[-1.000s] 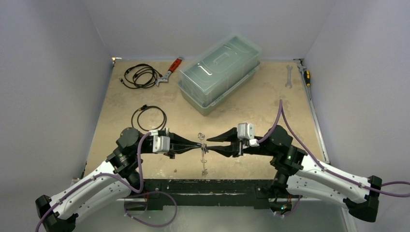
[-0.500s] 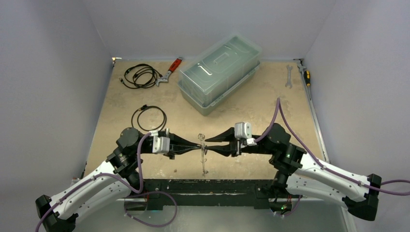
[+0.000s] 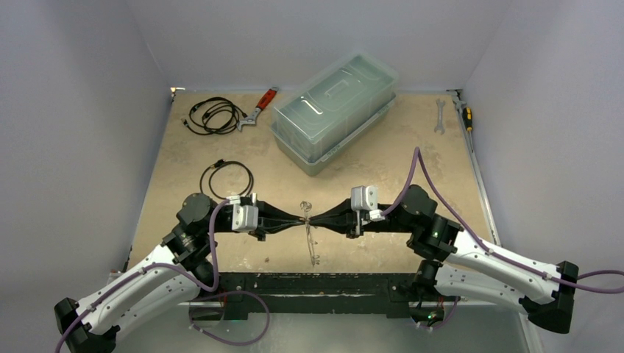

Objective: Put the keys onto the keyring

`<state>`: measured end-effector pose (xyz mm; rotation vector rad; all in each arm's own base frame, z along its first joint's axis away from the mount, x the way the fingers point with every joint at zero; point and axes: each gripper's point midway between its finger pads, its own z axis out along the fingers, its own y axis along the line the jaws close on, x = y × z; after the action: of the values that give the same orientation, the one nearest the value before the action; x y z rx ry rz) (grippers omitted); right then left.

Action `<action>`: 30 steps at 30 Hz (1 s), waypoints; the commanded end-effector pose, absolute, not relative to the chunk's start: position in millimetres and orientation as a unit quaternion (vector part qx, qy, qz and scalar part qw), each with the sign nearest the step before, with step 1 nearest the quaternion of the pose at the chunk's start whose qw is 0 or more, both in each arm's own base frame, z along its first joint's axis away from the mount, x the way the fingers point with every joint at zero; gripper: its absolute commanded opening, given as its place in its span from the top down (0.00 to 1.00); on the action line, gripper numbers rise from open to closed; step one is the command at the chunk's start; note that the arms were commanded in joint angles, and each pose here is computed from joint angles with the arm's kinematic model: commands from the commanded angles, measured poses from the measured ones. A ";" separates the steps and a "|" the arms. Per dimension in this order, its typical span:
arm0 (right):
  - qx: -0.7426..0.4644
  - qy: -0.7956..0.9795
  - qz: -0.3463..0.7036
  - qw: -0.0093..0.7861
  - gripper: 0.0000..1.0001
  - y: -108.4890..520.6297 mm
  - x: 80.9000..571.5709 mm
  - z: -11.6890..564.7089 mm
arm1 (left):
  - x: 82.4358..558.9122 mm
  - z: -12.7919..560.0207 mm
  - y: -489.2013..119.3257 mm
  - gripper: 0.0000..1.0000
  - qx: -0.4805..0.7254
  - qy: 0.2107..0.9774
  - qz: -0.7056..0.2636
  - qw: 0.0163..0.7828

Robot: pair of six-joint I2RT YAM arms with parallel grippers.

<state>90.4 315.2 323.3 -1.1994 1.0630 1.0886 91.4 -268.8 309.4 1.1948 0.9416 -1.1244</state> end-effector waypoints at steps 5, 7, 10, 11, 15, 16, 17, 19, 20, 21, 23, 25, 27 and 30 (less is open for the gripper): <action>-0.498 0.453 0.451 0.587 1.00 314.0 98.0 333.6 | 86.0 328.7 -266.0 1.00 0.509 0.366 -0.484 0.610; -0.495 0.457 0.449 0.588 1.00 312.9 99.1 331.9 | 85.7 330.0 -265.1 1.00 0.508 0.363 -0.483 0.613; -0.491 0.465 0.445 0.587 1.00 312.7 101.9 327.0 | 85.5 331.1 -264.3 1.00 0.507 0.361 -0.482 0.616; -0.489 0.468 0.444 0.588 1.00 312.6 102.9 326.5 | 85.4 331.5 -264.0 1.00 0.507 0.361 -0.482 0.617; -0.488 0.473 0.444 0.584 1.00 313.8 103.7 321.5 | 85.5 332.8 -263.3 1.00 0.505 0.358 -0.481 0.621; -0.488 0.474 0.445 0.583 1.00 314.1 103.7 320.9 | 85.5 333.1 -263.0 1.00 0.505 0.358 -0.480 0.622; -0.489 0.474 0.445 0.582 1.00 314.6 103.8 320.3 | 85.7 333.4 -262.9 1.00 0.504 0.358 -0.480 0.623; -0.490 0.475 0.446 0.579 1.00 315.1 103.2 318.2 | 85.7 333.6 -262.7 1.00 0.504 0.357 -0.480 0.623; -0.490 0.475 0.447 0.578 1.00 315.2 102.9 317.2 | 85.6 333.9 -262.5 1.00 0.503 0.357 -0.479 0.624; -0.491 0.474 0.448 0.578 1.00 315.3 102.4 317.4 | 86.0 334.1 -262.4 1.00 0.503 0.357 -0.479 0.625; -0.492 0.474 0.449 0.576 1.00 315.7 101.7 316.1 | 85.7 334.3 -262.2 1.00 0.502 0.356 -0.479 0.626; -0.494 0.474 0.453 0.571 1.00 317.4 100.6 313.8 | 85.7 333.9 -262.4 1.00 0.503 0.355 -0.479 0.626; -0.496 0.475 0.453 0.568 1.00 319.3 100.9 312.6 | 86.3 332.9 -263.0 1.00 0.503 0.357 -0.479 0.624; -0.498 0.470 0.457 0.568 1.00 321.7 100.2 314.6 | 87.1 331.3 -264.0 1.00 0.504 0.359 -0.480 0.622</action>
<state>94.9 317.4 320.5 -1.1742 1.0810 1.0807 93.2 -266.3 309.3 1.1750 0.9378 -1.1075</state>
